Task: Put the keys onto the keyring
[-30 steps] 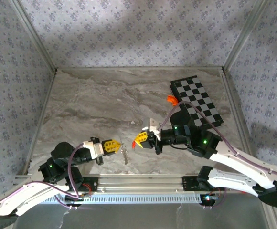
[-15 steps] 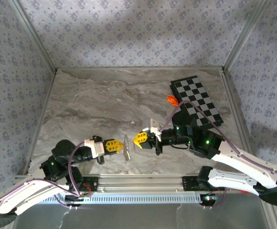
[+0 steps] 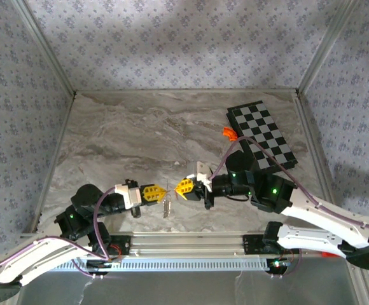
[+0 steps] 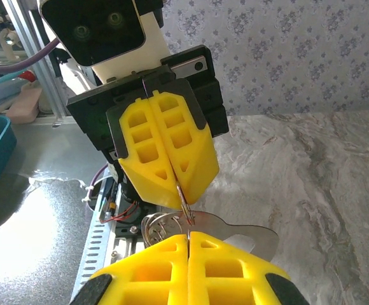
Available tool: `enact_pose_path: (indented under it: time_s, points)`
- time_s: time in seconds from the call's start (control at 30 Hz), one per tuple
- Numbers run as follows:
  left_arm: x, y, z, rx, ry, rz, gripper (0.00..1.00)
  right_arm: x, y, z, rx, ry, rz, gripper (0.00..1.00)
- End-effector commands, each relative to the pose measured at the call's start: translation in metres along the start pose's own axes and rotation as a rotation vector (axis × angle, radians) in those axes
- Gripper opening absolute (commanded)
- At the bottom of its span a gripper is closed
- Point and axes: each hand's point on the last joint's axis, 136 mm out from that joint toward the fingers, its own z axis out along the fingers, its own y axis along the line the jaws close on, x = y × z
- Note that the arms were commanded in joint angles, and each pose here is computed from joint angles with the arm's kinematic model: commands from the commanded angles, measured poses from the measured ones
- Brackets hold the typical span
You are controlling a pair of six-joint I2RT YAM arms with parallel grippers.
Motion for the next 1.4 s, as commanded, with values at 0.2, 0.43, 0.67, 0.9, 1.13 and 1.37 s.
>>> enact_pose_path:
  time_s: [0.2,0.43,0.67,0.9,1.13,1.37]
  points:
    - [-0.034,0.001,-0.002,0.005,-0.094,0.03,0.0,-0.011,0.0,0.001,0.025,-0.036,-0.072,0.0]
    - [-0.033,0.0,-0.002,0.011,-0.091,0.03,0.0,-0.007,0.004,0.005,0.036,-0.027,-0.146,0.0]
    - [-0.031,0.0,-0.002,0.011,-0.083,0.028,0.0,-0.002,0.004,0.007,0.071,-0.001,-0.2,0.0]
    - [-0.032,-0.001,-0.002,0.016,-0.084,0.023,0.0,-0.004,-0.002,0.002,0.125,-0.021,-0.224,0.0]
    - [-0.031,-0.001,-0.002,0.016,-0.081,0.021,0.0,-0.006,-0.005,-0.001,0.148,-0.035,-0.236,0.0]
    - [-0.03,0.001,-0.001,0.01,-0.077,0.02,0.0,-0.007,0.0,0.001,0.125,-0.043,-0.235,0.0]
